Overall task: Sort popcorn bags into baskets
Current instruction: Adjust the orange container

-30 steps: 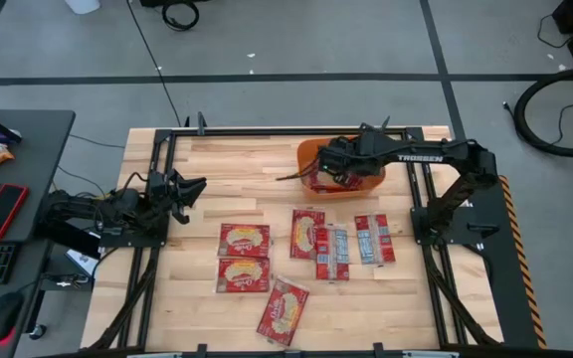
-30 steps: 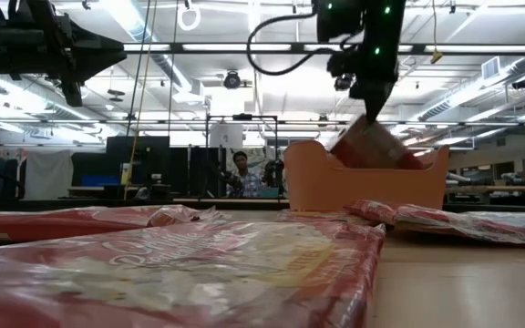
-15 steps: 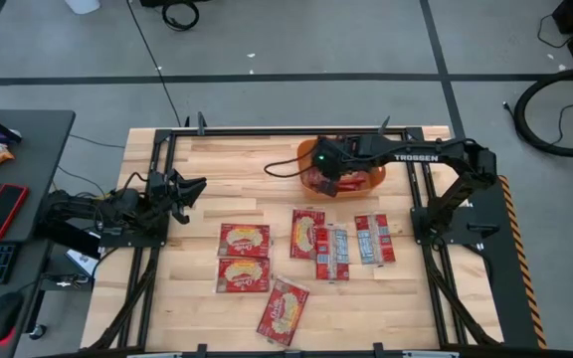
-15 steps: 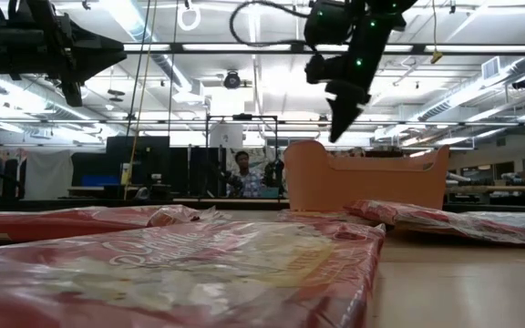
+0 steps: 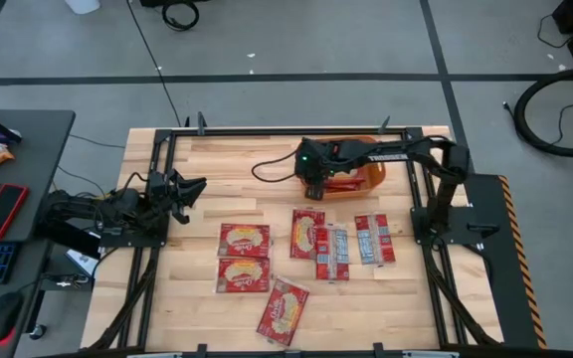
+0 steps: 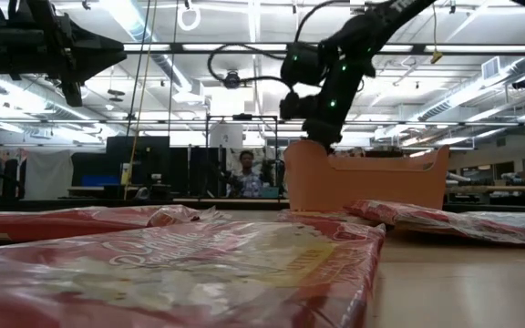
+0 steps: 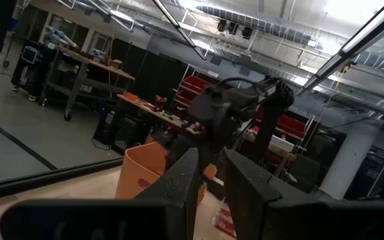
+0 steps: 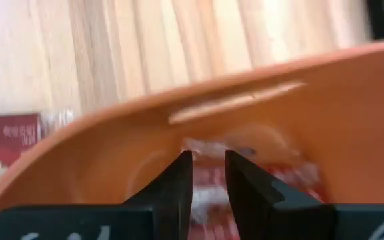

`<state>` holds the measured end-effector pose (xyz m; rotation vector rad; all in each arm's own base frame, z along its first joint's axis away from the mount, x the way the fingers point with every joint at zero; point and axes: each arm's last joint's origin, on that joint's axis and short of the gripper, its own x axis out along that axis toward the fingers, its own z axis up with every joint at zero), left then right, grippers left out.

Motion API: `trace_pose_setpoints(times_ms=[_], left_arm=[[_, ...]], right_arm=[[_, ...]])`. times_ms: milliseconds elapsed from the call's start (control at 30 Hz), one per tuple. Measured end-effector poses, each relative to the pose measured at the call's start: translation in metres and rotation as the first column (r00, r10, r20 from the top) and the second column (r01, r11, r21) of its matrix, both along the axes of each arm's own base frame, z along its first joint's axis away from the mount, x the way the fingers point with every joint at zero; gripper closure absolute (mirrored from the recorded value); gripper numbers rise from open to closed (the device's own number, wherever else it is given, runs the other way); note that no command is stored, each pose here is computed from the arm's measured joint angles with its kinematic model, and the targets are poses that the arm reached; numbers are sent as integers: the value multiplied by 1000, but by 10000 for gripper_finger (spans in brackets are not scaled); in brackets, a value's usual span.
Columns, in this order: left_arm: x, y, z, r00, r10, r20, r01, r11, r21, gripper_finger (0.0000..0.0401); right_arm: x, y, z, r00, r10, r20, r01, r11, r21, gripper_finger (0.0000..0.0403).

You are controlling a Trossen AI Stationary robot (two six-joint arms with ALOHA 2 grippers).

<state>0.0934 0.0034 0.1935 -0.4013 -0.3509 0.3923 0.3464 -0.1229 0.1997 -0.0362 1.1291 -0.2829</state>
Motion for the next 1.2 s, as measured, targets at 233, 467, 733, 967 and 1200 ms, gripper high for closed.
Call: trace_pose_setpoints(times_ms=[233, 467, 733, 967, 1200], left_arm=[[0, 0, 0, 1000, 2, -1, -2, 1000, 0, 328], [0, 0, 0, 1000, 2, -1, -2, 1000, 1, 328], [0, 0, 0, 1000, 2, -2, -2, 1000, 1, 328], [0, 0, 0, 1000, 2, -3, -2, 1000, 1, 328], [0, 0, 0, 1000, 1, -5, -1, 1000, 1, 328]], right_arm=[[25, -18, -9, 998, 51, 44, -50, 999, -4, 310], [65, -32, 3, 987, 114, 115, -107, 992, -62, 311], [87, -28, 26, 989, 135, 55, -130, 989, -75, 311], [65, 8, 52, 994, 76, -85, -75, 997, 11, 311], [46, 53, 48, 942, 98, -320, -67, 992, 107, 311]])
